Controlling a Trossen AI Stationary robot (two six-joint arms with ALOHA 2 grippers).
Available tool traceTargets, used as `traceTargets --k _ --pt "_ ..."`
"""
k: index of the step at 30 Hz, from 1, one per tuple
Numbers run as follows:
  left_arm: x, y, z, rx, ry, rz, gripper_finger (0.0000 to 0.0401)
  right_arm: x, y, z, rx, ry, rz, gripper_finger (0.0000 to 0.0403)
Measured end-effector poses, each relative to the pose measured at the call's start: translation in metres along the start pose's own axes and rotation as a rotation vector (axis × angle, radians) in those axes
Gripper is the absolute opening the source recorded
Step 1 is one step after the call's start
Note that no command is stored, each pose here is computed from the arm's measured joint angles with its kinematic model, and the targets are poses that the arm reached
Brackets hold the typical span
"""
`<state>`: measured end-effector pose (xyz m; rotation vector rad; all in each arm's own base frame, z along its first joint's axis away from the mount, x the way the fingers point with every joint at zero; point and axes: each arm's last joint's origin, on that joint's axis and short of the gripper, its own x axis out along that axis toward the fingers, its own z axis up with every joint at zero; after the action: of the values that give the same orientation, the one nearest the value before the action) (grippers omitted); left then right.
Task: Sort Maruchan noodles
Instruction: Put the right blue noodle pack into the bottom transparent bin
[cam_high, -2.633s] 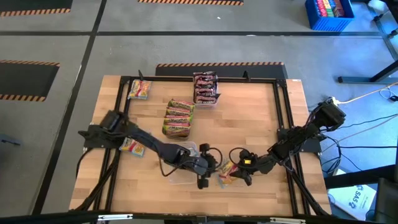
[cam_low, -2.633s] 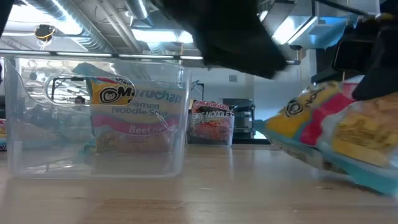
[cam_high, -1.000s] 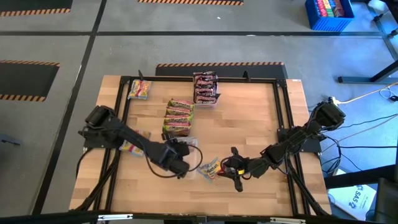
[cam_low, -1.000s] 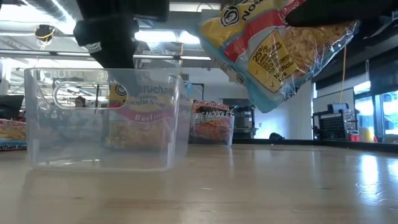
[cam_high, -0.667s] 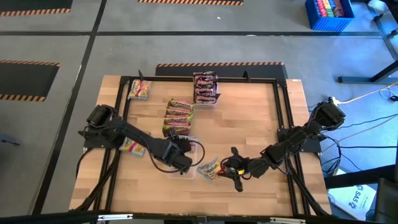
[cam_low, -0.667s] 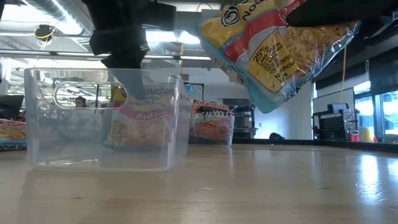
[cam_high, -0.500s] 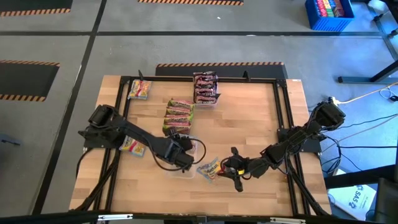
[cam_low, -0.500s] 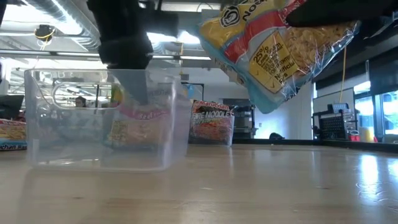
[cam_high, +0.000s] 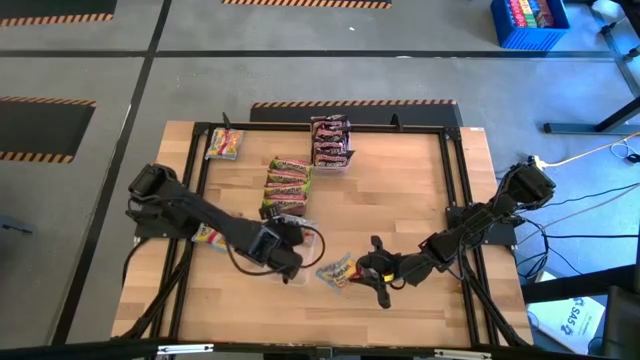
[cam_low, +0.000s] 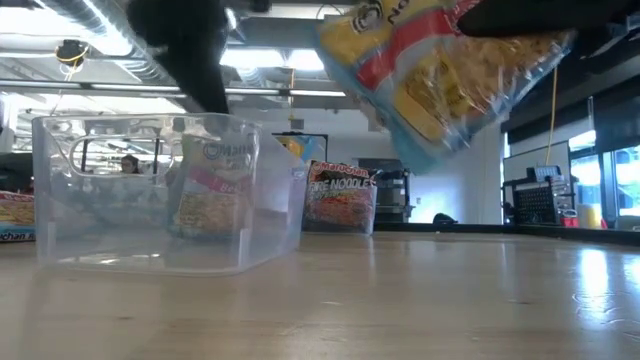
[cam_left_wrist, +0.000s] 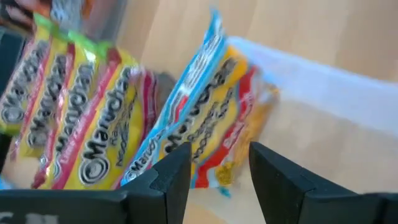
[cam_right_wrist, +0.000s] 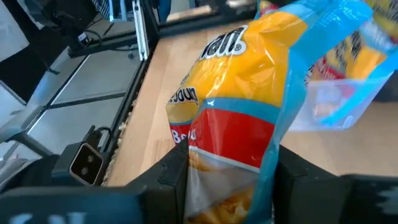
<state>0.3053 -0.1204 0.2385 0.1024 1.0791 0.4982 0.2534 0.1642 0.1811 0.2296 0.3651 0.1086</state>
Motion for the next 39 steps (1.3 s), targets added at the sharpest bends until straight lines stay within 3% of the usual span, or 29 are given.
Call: traceTargets --k 7,11,15,23,39 --pt "-0.017 -0.003 0.023 0.013 -0.228 -0.124 0.0155 0.000 -0.001 0.003 -0.153 -0.043 -0.072 0.0123" --pt "-0.019 -0.006 0.037 0.034 -0.299 -0.292 0.0173 0.000 -0.003 0.004 -0.202 -0.067 -0.128 0.0123" --pt "-0.021 -0.008 0.046 0.029 -0.343 -0.416 0.0207 0.000 -0.003 0.004 -0.240 -0.064 -0.132 0.0123" --pt "-0.020 -0.007 0.051 0.021 -0.326 -0.549 0.0270 0.000 -0.004 0.002 -0.253 -0.042 -0.143 0.0123" --pt "-0.022 -0.010 0.059 0.010 -0.407 -0.579 0.0279 0.006 -0.013 0.019 -0.273 -0.141 -0.078 0.0123"
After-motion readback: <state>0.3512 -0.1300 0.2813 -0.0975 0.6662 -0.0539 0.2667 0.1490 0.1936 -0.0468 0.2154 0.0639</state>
